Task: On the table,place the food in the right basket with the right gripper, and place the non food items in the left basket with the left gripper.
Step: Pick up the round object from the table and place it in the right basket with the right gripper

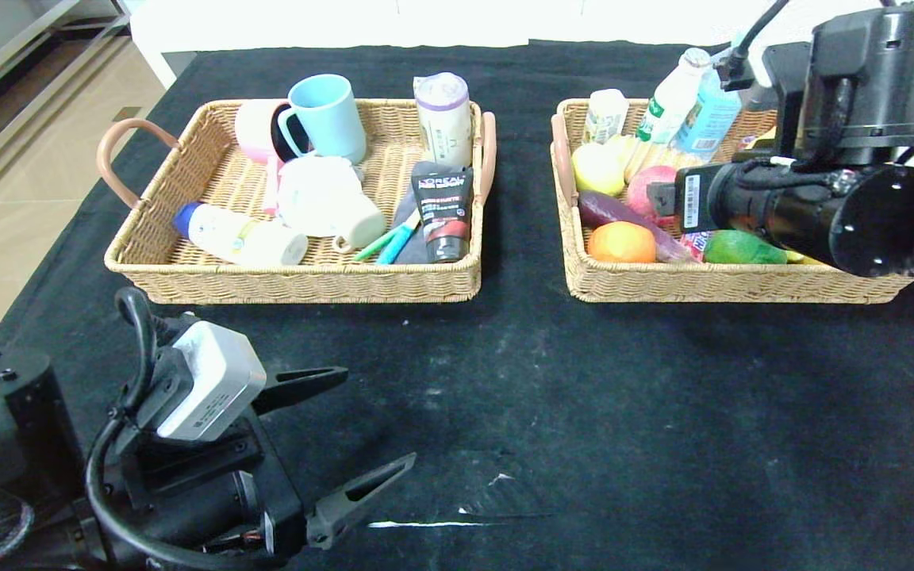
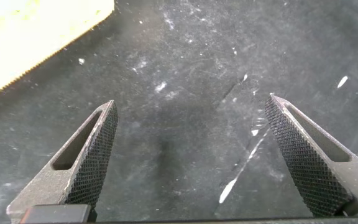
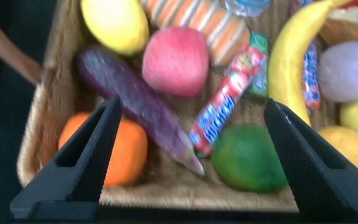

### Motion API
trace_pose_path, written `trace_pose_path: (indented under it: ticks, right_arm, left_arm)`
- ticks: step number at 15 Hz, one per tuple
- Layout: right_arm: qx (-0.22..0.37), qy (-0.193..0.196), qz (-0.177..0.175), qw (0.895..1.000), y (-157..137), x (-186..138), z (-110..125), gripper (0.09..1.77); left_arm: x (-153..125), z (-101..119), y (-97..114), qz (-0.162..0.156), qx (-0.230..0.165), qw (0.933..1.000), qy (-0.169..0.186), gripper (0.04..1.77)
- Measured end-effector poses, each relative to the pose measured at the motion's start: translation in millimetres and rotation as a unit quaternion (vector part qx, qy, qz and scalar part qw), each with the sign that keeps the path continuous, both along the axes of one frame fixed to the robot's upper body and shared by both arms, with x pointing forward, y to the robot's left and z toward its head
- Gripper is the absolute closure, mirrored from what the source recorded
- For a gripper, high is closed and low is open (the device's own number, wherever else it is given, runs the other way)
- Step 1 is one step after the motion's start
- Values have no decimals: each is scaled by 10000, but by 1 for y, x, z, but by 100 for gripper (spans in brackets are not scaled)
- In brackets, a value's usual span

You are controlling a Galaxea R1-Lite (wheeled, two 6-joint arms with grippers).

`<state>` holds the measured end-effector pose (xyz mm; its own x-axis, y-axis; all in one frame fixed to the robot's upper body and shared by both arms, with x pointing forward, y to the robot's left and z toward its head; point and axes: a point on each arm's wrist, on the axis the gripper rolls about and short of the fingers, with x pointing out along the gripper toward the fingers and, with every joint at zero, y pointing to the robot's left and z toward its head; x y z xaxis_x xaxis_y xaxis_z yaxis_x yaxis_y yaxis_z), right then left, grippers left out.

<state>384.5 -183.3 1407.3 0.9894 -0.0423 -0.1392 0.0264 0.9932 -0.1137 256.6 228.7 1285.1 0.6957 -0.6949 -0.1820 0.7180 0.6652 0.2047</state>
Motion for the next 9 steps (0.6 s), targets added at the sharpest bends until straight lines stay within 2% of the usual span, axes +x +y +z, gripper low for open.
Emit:
trace_pose_path:
  ticks: [4, 6, 9]
  right_arm:
    - [71, -66, 127, 9999, -31, -49, 8, 17]
    - [85, -69, 248, 9996, -52, -85, 16, 17]
    - [-2, 151, 404, 9991, -82, -145, 20, 16]
  left_arm:
    - [-3, -1, 7, 304, 28, 9995, -36, 9]
    - [-7, 0, 14, 599, 10, 9982, -84, 9]
    - [-19, 9, 27, 1049, -98, 9942, -217, 9]
